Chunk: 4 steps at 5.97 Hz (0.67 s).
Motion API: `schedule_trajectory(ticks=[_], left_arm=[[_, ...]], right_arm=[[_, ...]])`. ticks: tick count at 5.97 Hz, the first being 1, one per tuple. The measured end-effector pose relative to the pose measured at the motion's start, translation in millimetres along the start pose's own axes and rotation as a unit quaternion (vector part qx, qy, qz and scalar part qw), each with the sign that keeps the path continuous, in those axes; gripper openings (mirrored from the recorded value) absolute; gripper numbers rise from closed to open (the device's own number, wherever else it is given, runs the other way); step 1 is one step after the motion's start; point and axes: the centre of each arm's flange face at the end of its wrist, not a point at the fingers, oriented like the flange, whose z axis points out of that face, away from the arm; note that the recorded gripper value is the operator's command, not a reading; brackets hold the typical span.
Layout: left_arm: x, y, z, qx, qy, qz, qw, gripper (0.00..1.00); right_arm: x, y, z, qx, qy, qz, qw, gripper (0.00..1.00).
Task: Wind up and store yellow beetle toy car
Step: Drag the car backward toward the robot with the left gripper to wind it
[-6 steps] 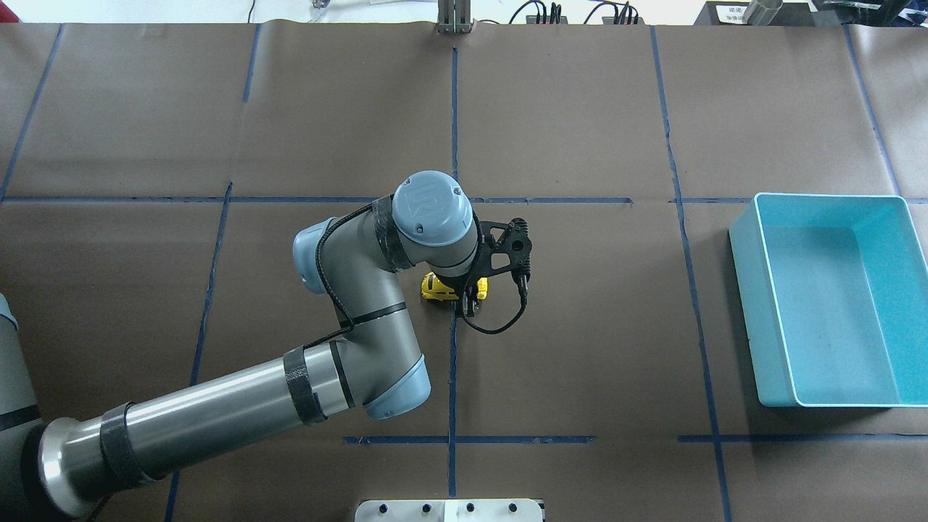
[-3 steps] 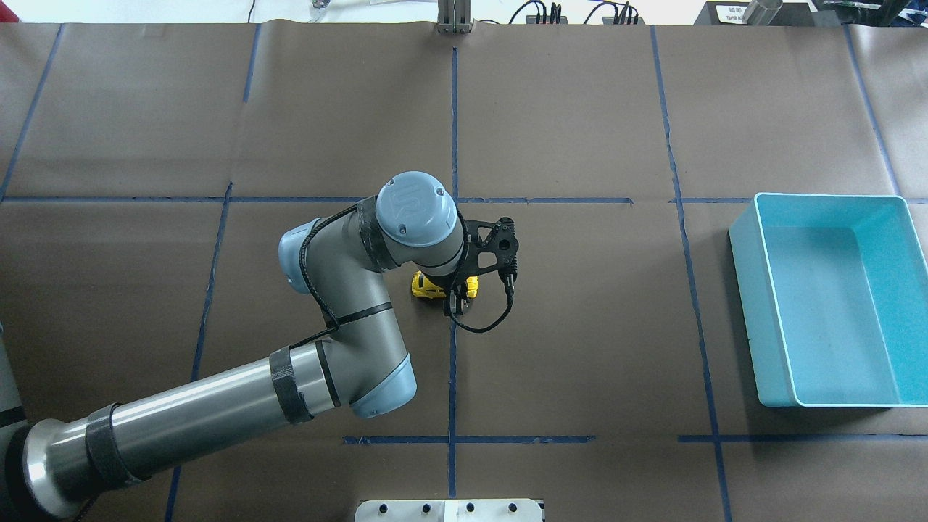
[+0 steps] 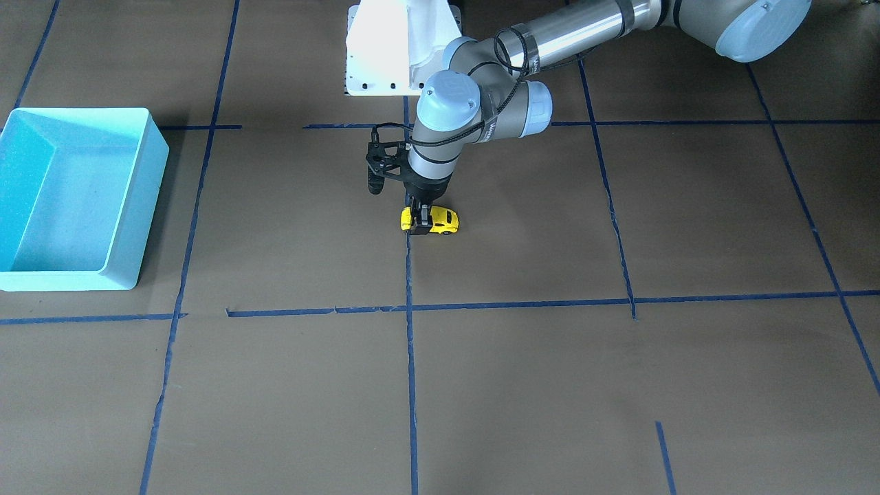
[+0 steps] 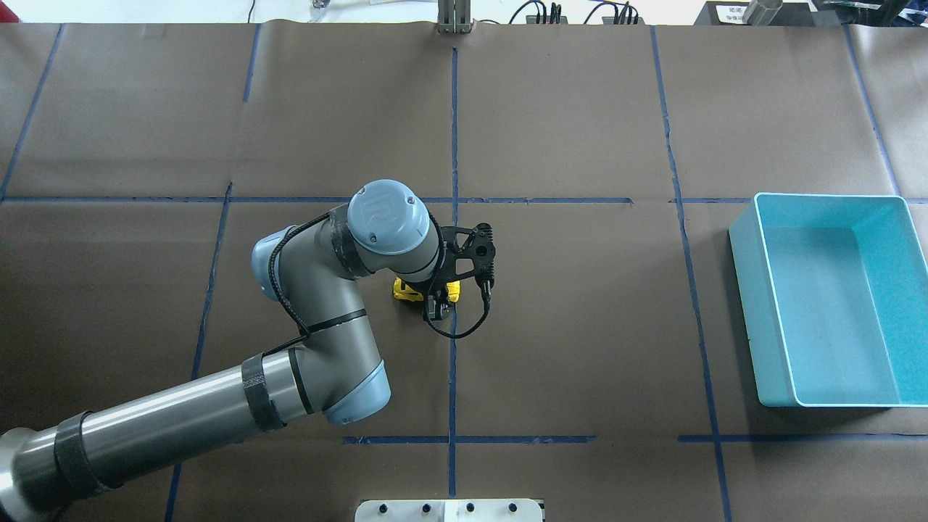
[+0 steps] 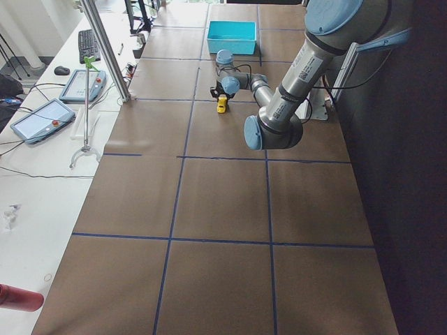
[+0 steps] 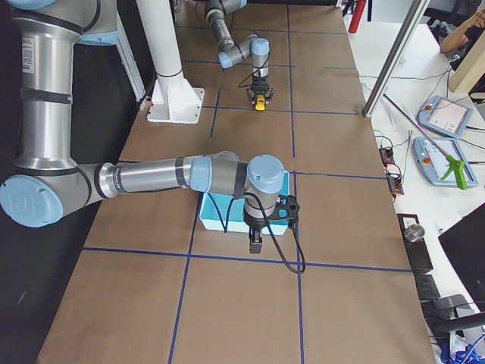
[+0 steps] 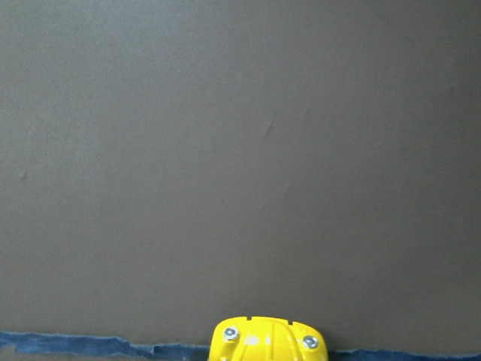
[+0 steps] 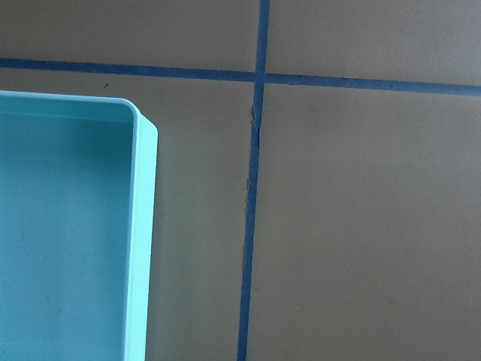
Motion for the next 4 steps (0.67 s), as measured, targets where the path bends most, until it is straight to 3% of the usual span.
schedule_trajectory(ticks=[4], left_arm=[[-3.3, 44.5, -4.7, -0.004, -0.006, -0.004, 1.0000, 0.00]], right_arm=[[0.1, 0.1, 0.1, 0.000, 0.000, 0.000, 1.0000, 1.00]])
